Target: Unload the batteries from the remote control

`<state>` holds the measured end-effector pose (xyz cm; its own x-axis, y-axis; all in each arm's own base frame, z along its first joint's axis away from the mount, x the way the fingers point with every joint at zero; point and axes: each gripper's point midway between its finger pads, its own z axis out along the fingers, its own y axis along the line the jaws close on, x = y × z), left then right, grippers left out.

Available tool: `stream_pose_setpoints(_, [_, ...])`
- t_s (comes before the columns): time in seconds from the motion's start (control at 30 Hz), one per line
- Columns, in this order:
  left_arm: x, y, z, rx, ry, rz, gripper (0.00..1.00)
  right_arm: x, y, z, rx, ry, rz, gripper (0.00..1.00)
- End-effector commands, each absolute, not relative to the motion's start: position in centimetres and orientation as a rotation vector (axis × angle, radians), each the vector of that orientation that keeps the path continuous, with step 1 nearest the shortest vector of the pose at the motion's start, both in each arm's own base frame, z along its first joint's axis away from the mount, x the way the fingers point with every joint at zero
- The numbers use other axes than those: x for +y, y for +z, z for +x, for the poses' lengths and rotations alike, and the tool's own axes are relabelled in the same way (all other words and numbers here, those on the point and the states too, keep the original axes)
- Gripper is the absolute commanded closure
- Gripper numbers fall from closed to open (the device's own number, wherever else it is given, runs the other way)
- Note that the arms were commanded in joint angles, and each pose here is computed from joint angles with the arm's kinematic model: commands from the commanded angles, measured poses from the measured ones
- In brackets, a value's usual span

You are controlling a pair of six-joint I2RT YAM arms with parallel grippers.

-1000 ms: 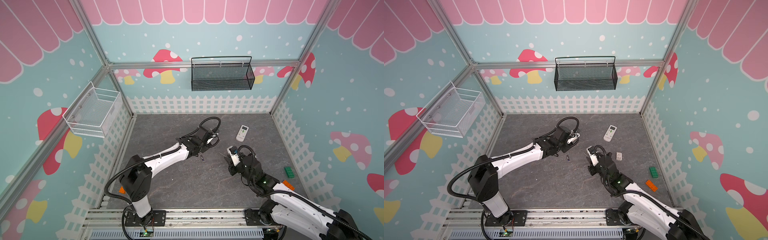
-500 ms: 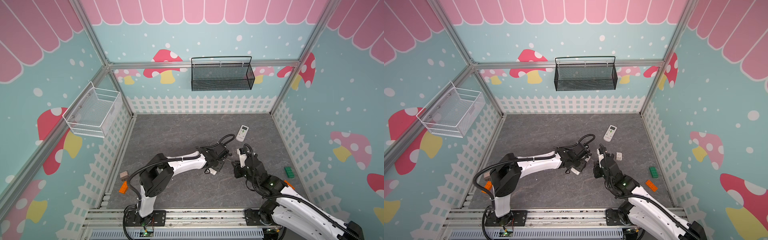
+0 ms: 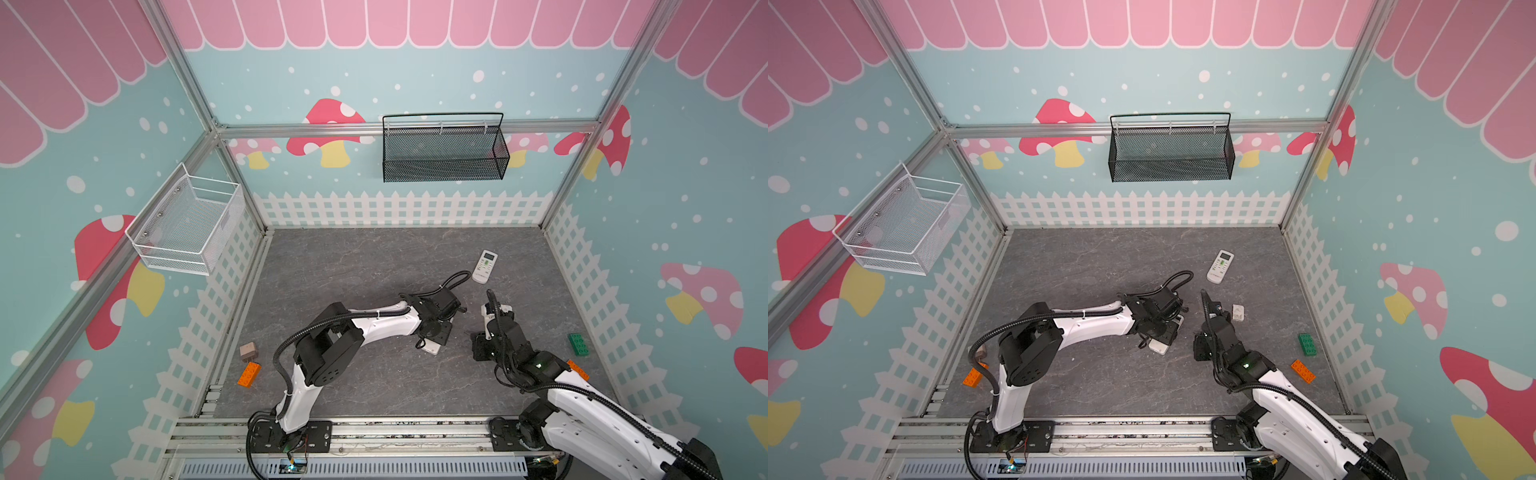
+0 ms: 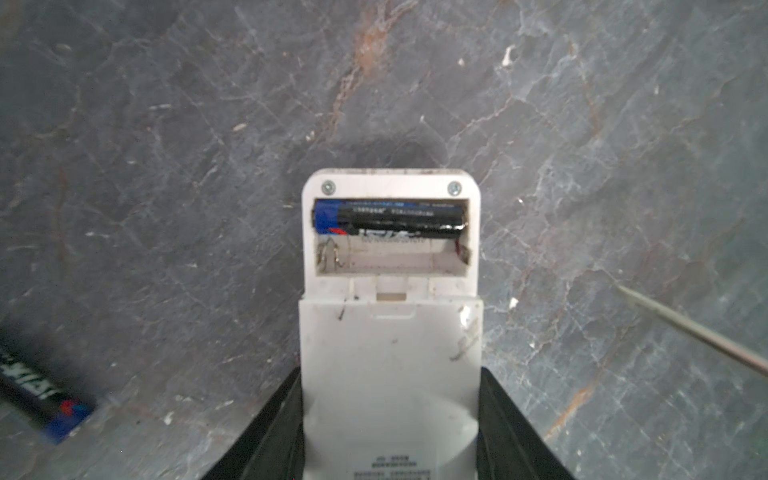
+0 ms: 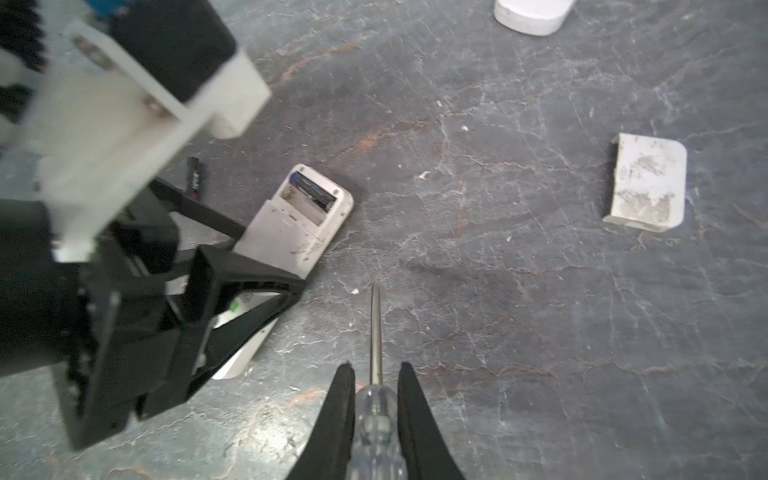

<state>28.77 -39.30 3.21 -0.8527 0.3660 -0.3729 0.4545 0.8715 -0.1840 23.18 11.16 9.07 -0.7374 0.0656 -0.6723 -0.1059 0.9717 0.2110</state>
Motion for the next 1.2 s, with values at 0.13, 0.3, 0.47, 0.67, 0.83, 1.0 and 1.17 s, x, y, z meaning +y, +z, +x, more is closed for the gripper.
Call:
stream_pose_setpoints(0.13, [-39.4, 4.8, 30.5, 2.693, -0.466, 0.527, 0.0, 11.6, 8.3, 24.5, 2.363, 0.437, 0.037, 1.0])
stream_pose_setpoints(0.3, [-38.8, 9.4, 33.0, 2.601, -0.533, 0.606, 0.0, 12.7, 7.1, 25.8, 2.419, 0.422, -0.031, 1.0])
stream_pose_setpoints(0.47, [-35.6, 14.5, 37.1, 2.425, -0.514, 0.746, 0.0, 14.8, 6.7, 28.0, 2.44, 0.468, -0.084, 1.0])
stream_pose_setpoints(0.67, [-32.8, 16.2, 37.8, 2.155, -0.503, 1.213, 0.03, 17.8, 6.9, 30.4, 2.418, 0.555, -0.216, 1.0])
stream_pose_setpoints(0.83, [-30.6, 15.4, 35.2, 1.806, -0.558, 1.695, 0.03, 20.3, 7.1, 31.1, 2.396, 0.637, -0.388, 1.0])
stream_pose_setpoints(1.0, [-30.7, 13.8, 32.7, 1.549, -0.618, 1.983, 0.04, 21.4, 8.2, 31.1, 2.328, 0.658, -0.558, 1.0])
stream_pose_setpoints(1.17, [-32.1, 11.6, 32.1, 1.41, -0.607, 2.154, 0.04, 22.8, 9.6, 29.9, 2.229, 0.741, -0.735, 1.0])
